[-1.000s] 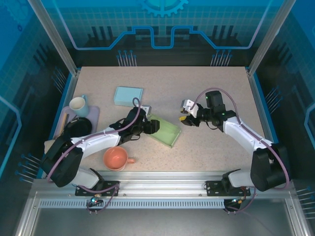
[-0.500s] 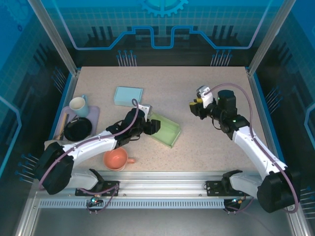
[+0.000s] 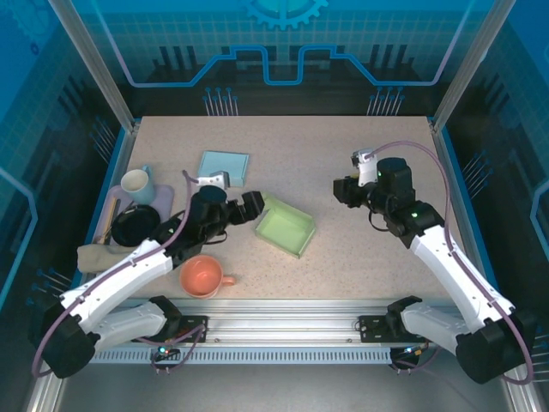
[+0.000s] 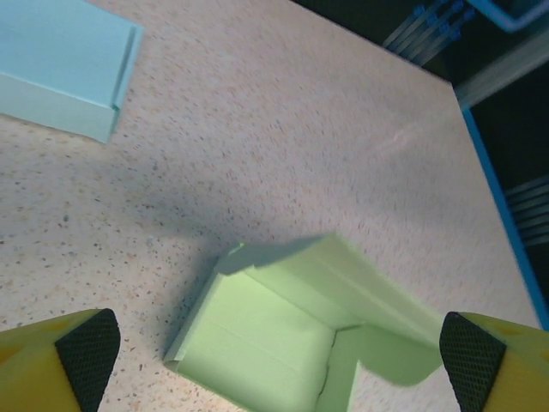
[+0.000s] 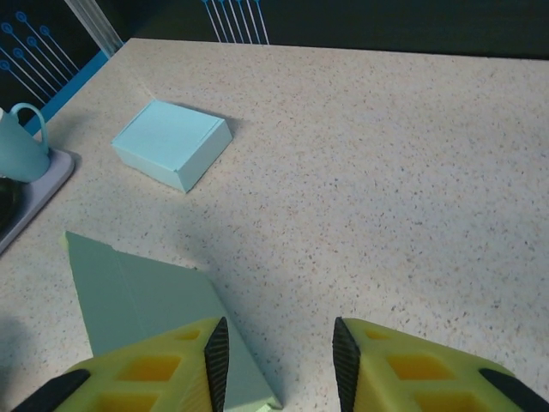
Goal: Fold the paper box
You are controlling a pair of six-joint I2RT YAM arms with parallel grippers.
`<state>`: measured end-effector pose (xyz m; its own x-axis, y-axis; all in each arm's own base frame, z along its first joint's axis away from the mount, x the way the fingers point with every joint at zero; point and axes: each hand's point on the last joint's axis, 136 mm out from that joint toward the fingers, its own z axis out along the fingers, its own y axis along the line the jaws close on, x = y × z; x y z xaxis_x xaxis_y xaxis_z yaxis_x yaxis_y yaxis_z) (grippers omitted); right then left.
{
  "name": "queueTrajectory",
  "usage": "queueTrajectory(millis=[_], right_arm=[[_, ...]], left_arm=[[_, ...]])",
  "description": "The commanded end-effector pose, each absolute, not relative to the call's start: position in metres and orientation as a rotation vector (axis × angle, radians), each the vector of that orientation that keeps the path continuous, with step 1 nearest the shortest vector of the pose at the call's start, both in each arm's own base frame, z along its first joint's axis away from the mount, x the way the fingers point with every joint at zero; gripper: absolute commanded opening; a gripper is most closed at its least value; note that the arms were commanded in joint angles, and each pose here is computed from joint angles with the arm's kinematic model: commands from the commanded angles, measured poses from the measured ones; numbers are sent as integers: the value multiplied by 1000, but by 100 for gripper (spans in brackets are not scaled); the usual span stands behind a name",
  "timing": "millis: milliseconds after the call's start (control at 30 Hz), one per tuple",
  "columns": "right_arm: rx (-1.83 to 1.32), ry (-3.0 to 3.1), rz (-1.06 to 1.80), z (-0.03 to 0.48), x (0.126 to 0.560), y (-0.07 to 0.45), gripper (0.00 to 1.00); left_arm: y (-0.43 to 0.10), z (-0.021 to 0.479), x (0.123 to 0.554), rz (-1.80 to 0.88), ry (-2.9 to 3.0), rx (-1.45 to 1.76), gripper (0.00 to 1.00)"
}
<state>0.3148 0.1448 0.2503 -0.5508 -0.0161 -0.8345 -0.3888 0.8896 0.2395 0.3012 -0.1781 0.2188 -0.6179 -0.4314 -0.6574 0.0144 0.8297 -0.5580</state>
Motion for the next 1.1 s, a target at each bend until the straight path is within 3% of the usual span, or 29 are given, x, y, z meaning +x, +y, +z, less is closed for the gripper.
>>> queueTrajectory(millis=[0,167,500,1067], right_arm=[[-285,2196,557,225,288,147,39],[-302,2261,622,179,264,161,36],[-332,2397,597,124,271,178,36],[-528,2311,829,121,279,231,36]], left_arm=[[-167,234,311,-665,2178,-500,99],[-183,223,342,-656,2287,-547,98],[-224,182,384,-710,2419,-550,93],[-271,141,363,-895,2556,-526,89]])
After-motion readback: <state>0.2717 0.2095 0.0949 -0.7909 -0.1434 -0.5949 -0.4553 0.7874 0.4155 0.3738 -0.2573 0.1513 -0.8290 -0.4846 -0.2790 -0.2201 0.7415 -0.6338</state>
